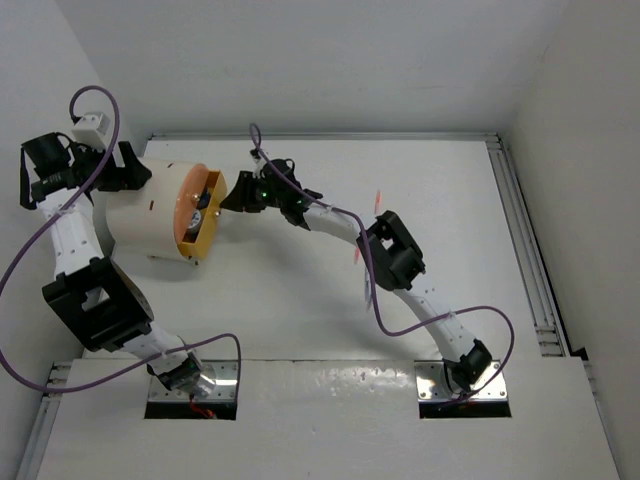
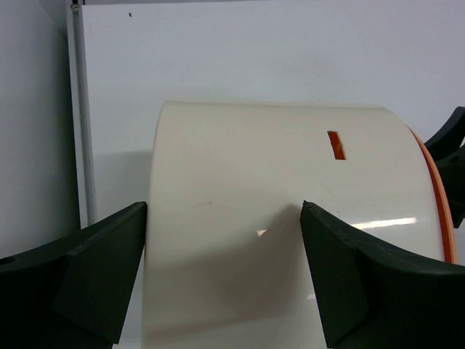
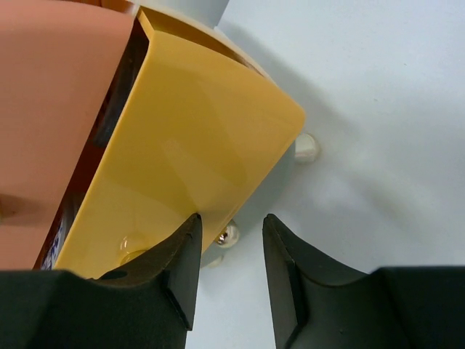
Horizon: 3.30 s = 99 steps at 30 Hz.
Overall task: Sort the stationery into containers
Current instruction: Close the drawer in the storage box, then open the drawer in the storage box.
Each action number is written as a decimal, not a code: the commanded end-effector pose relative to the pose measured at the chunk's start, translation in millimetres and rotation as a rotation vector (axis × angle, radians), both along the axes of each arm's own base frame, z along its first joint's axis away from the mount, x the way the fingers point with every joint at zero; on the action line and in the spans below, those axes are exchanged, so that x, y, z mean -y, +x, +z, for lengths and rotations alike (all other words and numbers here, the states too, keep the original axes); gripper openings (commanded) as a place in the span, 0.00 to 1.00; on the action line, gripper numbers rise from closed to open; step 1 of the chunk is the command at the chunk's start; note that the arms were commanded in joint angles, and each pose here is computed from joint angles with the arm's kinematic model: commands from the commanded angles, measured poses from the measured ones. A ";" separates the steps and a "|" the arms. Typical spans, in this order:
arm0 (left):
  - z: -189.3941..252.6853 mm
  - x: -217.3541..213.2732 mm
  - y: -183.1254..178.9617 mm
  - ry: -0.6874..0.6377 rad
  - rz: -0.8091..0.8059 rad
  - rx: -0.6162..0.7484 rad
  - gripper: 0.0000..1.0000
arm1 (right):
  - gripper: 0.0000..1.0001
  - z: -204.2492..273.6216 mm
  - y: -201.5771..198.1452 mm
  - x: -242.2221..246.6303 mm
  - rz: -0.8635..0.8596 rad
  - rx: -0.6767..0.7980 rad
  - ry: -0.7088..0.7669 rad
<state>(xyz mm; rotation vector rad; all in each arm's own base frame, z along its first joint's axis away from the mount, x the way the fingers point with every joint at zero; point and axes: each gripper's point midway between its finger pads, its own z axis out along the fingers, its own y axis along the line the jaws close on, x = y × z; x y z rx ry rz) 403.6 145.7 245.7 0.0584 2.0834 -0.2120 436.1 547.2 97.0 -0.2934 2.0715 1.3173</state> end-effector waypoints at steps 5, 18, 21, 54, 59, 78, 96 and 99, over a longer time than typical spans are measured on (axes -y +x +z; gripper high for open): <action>-122.2 65.8 -78.5 -0.245 -0.076 -0.495 0.87 | 0.41 42.6 -18.9 -43.3 0.029 0.063 0.169; -137.3 95.6 -97.8 -0.413 0.022 -0.562 0.83 | 0.47 59.4 -8.5 -38.0 -0.018 0.104 0.177; -134.0 100.1 -102.4 -0.441 0.016 -0.571 0.83 | 0.48 64.8 -1.5 -31.1 -0.033 0.115 0.173; 59.0 -2.5 -79.0 0.061 0.236 0.041 0.81 | 0.44 97.5 13.2 91.2 -0.004 0.127 0.099; 73.0 48.0 -80.0 0.110 -0.141 0.050 0.81 | 0.41 114.8 18.7 132.8 0.012 0.106 0.099; 4.3 137.5 -69.0 0.258 -0.287 -0.172 0.79 | 0.51 137.2 -57.3 68.7 0.192 -0.206 0.292; -13.6 167.0 -66.7 0.292 -0.319 -0.204 0.78 | 0.46 123.0 -51.6 40.9 0.206 -0.193 0.300; -16.3 166.9 -67.2 0.293 -0.314 -0.211 0.78 | 0.45 126.1 -54.2 36.9 0.215 -0.185 0.305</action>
